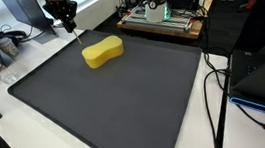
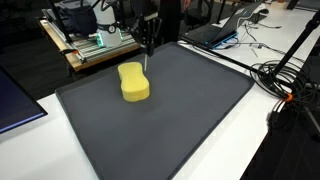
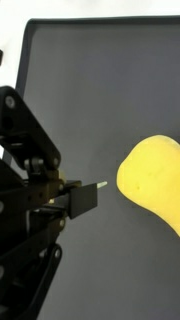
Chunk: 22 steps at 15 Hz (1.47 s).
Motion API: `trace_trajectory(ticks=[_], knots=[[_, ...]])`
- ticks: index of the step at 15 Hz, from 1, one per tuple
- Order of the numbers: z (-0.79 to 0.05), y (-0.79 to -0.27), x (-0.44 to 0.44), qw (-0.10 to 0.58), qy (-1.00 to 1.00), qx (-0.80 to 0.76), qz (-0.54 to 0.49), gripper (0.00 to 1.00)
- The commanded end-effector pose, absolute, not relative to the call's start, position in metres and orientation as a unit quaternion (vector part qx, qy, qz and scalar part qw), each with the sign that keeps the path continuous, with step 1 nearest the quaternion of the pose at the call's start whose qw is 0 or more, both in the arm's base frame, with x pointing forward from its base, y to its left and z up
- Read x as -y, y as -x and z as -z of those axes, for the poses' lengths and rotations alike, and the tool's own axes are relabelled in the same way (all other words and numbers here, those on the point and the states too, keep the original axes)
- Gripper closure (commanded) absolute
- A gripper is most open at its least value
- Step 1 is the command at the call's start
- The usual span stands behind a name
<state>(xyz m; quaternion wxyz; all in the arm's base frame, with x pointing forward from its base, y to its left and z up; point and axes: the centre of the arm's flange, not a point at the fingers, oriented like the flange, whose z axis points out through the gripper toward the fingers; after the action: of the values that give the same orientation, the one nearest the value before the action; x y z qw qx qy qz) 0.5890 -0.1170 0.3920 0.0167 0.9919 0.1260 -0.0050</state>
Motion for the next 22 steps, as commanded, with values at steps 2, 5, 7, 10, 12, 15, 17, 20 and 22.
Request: trace_trajectory(ticks=[2,5,7,10,12,15,17,20,22], knots=[[-0.376,-0.568,0.155,-0.01,-0.992,-0.123,0.014,0.97],[-0.363,-0.553,0.17,-0.01,-0.991,-0.129,0.021,0.97],[-0.352,-0.545,0.177,-0.006,-0.991,-0.135,0.024,0.97],[-0.334,-0.537,0.179,0.011,-0.988,-0.152,0.017,0.97],[-0.325,-0.533,0.177,0.019,-0.986,-0.165,0.005,0.97],[-0.314,-0.528,0.176,0.018,-0.983,-0.181,-0.005,0.97],[-0.314,-0.537,0.175,0.016,-0.986,-0.168,0.003,0.87],[-0.312,-0.536,0.175,0.016,-0.985,-0.172,0.002,0.87],[-0.314,-0.536,0.175,0.023,-0.985,-0.172,-0.006,0.97]])
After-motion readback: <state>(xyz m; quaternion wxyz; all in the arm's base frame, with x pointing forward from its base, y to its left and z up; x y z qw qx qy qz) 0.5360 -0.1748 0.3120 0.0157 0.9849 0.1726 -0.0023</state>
